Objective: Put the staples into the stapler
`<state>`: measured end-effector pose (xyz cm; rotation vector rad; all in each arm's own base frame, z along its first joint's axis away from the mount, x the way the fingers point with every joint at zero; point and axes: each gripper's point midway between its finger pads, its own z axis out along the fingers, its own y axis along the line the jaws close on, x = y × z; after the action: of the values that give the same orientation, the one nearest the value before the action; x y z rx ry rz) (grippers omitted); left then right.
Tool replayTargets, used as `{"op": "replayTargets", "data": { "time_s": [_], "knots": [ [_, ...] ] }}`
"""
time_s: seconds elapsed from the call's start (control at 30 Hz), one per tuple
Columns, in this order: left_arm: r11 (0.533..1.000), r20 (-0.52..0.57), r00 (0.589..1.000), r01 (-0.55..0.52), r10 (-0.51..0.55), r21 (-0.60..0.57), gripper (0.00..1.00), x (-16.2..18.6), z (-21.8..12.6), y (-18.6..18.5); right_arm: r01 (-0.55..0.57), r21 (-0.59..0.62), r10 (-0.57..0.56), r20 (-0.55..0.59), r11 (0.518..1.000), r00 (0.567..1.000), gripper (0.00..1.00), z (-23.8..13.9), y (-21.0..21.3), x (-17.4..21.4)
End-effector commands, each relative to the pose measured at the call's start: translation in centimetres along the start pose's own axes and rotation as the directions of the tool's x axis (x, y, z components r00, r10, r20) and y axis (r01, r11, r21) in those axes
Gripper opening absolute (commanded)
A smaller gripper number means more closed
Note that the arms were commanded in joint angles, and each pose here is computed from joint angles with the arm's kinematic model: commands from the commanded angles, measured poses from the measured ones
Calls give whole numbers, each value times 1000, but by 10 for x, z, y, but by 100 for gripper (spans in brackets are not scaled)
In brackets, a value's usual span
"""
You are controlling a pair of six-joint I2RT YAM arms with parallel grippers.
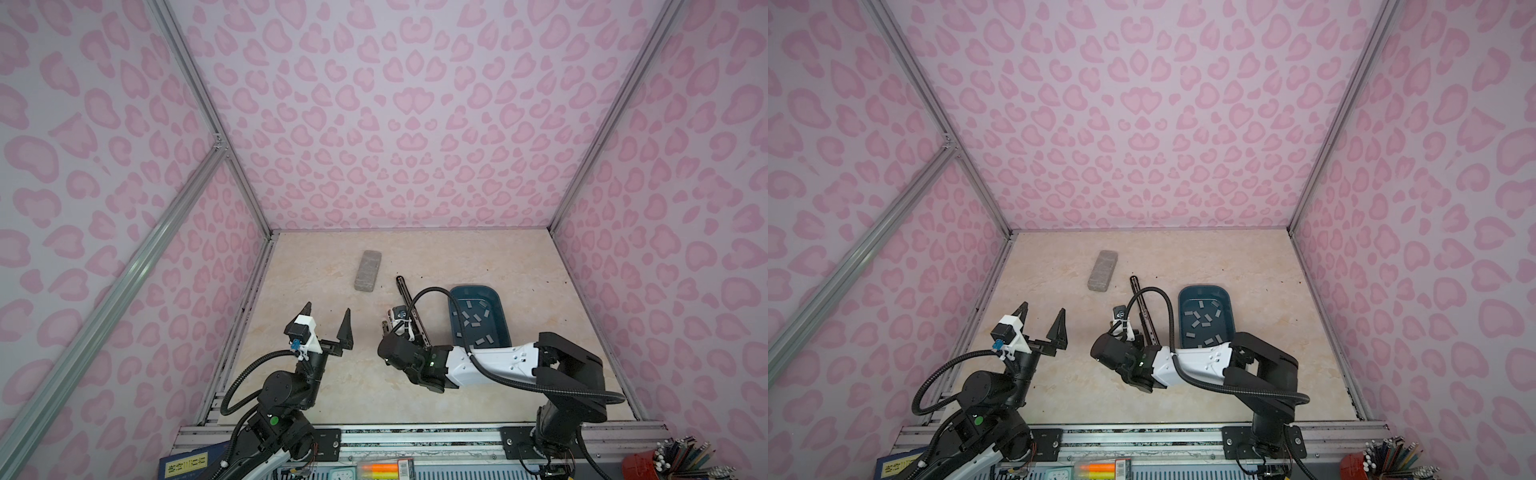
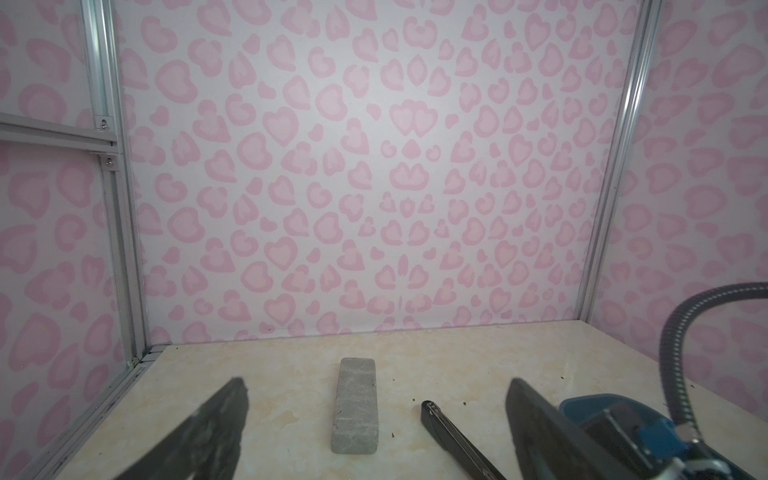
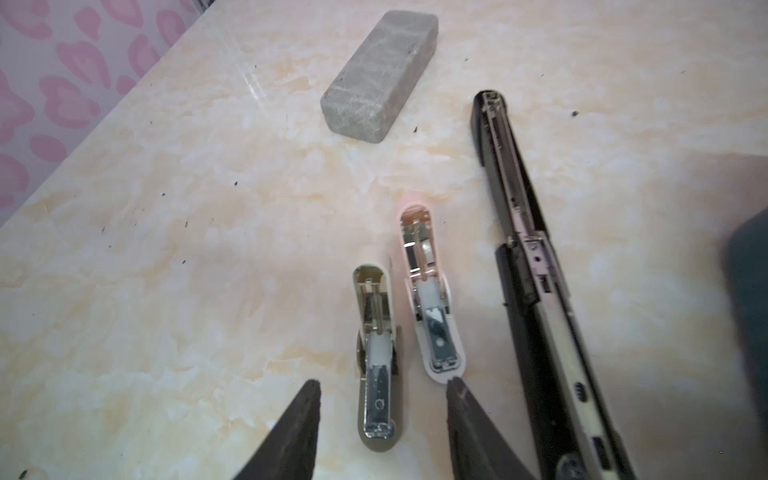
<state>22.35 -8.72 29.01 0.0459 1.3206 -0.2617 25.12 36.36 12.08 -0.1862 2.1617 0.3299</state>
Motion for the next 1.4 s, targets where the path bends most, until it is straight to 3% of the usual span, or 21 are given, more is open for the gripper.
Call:
{"op": "replayTargets", "data": {
  "time_s": [0.0, 0.07, 0.13, 0.17, 0.2, 0.23, 0.27, 0.4, 0.53, 0.67, 0.83, 0.93, 1.03, 1.27, 1.37],
  "knots": [
    [937, 39, 967, 252, -251, -242, 97, -7, -5, 42, 19, 80, -22, 42, 997, 999, 50, -27, -28, -23],
    [791, 77, 903, 408, -422, -455, 98, 8, -19, 77, 5, 74, -8, 39, 997, 999, 50, -43, -37, -30],
    [532, 202, 802, 537, -562, -654, 98, 32, -58, 117, 7, 41, -9, 34, 999, 999, 50, -57, -42, -35],
    [483, 199, 803, 514, -562, -709, 98, 44, -76, 128, 14, 38, -15, 30, 999, 999, 51, -62, -45, -36],
    [572, 79, 869, 388, -489, -722, 98, 41, -73, 126, 25, 43, -26, 24, 999, 999, 51, -69, -51, -38],
    [692, -44, 917, 266, -395, -671, 98, 36, -57, 112, 39, 55, -40, 12, 998, 999, 51, -75, -58, -38],
    [746, -106, 936, 196, -337, -636, 98, 37, -50, 105, 49, 67, -49, -1, 997, 999, 51, -81, -64, -38],
    [876, -304, 913, 103, -271, -472, 98, 56, -35, 73, 92, 93, -92, -10, 991, 996, 52, -100, -88, -41],
    [957, -356, 913, 101, -198, -273, 98, 60, -17, 36, 80, 152, -74, -44, 985, 996, 52, -105, -126, -53],
    [989, -361, 928, 40, -90, -142, 98, 70, -4, 14, 37, 212, -35, -17, 977, 999, 50, -107, -165, -73],
    [974, -456, 890, -111, 9, -198, 98, 90, 9, 20, -31, 249, 37, -21, 968, 999, 47, -99, -210, -85],
    [945, -459, 888, -166, 19, -282, 98, 91, 17, 30, -59, 264, 77, -56, 963, 995, 45, -87, -229, -85],
    [933, -488, 871, -213, 47, -290, 98, 93, 25, 35, -62, 266, 84, -75, 962, 994, 43, -75, -238, -85],
    [914, -565, 822, -170, -75, -369, 98, 115, 31, 70, -10, 196, 33, -114, 980, 993, 40, -48, -233, -66],
    [904, -546, 832, -157, -96, -398, 96, 119, 28, 78, 5, 207, 25, -141, 978, 990, 38, -37, -236, -58]
  ]
}}
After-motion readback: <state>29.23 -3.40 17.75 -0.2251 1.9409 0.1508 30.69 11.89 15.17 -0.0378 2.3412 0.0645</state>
